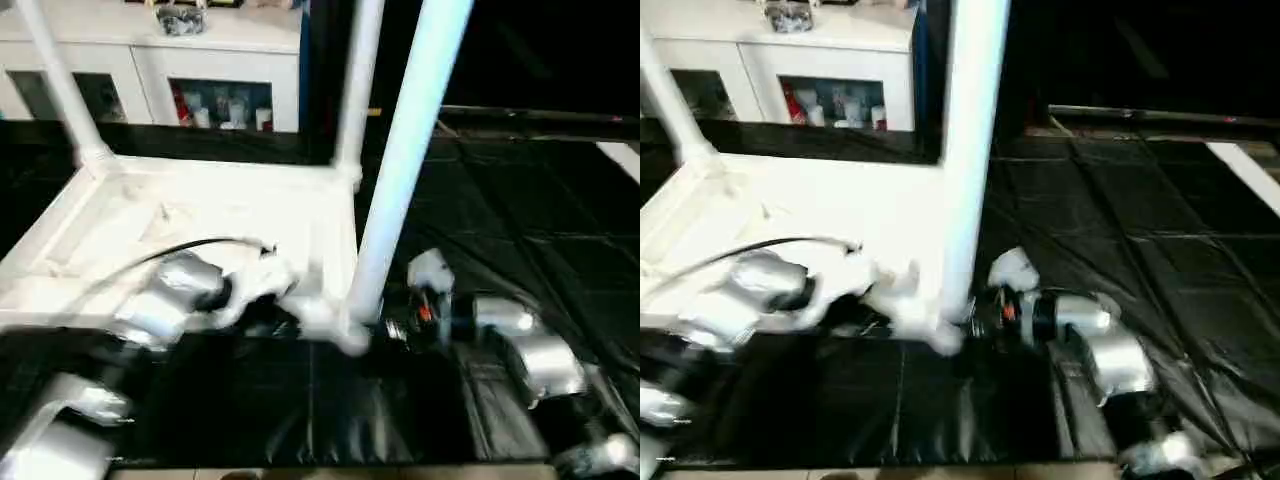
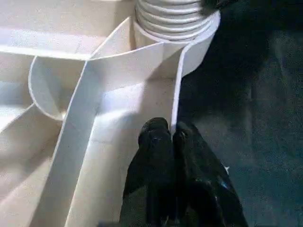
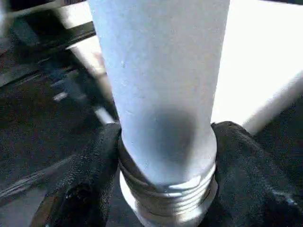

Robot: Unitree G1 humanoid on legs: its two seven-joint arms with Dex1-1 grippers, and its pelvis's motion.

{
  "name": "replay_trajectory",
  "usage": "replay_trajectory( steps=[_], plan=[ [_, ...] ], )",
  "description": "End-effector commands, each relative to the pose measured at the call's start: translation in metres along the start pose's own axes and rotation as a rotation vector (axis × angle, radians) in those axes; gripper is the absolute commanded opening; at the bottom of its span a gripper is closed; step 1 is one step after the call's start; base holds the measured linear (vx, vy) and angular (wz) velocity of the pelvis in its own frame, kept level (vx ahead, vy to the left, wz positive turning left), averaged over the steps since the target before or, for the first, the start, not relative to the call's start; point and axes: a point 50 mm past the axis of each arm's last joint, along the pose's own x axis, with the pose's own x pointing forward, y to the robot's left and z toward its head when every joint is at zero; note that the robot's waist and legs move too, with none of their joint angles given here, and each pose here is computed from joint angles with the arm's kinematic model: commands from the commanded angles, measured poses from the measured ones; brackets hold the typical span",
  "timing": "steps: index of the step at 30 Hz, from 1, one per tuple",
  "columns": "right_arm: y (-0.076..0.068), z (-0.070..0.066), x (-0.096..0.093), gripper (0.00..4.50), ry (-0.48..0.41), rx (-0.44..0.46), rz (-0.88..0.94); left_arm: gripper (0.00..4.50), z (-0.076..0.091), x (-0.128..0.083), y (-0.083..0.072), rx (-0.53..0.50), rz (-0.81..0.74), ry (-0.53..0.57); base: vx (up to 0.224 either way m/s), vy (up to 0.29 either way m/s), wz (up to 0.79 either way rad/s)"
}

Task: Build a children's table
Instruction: Rotate leg to tighten

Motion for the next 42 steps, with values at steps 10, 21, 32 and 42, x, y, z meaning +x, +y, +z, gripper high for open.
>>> replay_trajectory(
  steps=[10,21,32,42],
  plan=[
    [0.021,-0.001,0.077,2.69,0.033,0.222,-0.233,0.0,0.057,0.029,-0.012,-0.124,0.216,-0.164,0.0,0.0,0.0],
    [0.013,0.0,0.052,3.75,-0.04,0.179,-0.177,0.0,0.028,0.006,0.001,-0.058,0.262,-0.071,0.02,-0.002,0.01],
    [-0.008,0.021,-0.009,4.44,-0.068,-0.004,0.037,0.0,0.004,-0.019,0.002,0.09,0.052,-0.027,0.0,0.0,0.0],
    [-0.004,0.032,-0.023,4.44,0.083,-0.228,0.294,0.0,-0.005,-0.027,-0.009,0.246,-0.203,0.035,0.0,0.0,0.0]
  ],
)
